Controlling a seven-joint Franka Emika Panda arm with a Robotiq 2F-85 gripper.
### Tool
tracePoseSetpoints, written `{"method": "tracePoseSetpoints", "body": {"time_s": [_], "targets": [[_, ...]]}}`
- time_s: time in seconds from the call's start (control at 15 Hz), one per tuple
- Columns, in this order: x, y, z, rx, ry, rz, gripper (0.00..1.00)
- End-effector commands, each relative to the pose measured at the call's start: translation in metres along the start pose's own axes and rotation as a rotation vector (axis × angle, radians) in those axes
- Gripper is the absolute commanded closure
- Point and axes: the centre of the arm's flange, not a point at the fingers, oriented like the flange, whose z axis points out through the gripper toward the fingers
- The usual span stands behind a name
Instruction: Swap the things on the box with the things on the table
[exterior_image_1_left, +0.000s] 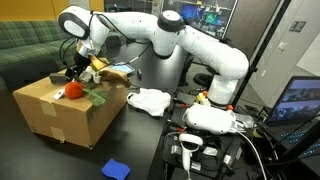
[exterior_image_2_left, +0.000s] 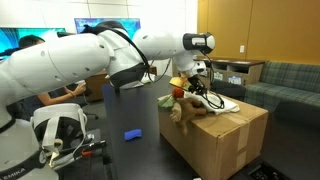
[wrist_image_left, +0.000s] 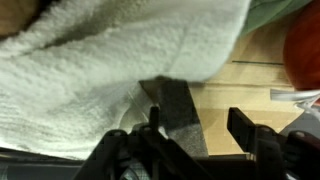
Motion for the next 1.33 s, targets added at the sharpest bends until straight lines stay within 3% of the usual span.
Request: {"method": "tracePoseSetpoints", "body": {"time_s": [0.0,0.33,0.67,0.93,1.27], "targets": [[0.071,0.014,0.021,0.010,-0.008,-0.024,0.58],[0.072,0.014,0.023,0.007,-0.017,-0.027,0.95],[0.069,0.016,0.020,-0.012,-0.039,-0.030,0.93],[0.062,0.014,-0.029,-0.054,-0.034,-0.038,0.93],[0.048,0.008,-0.083,-0.062,-0.105,-0.052,0.93]]}}
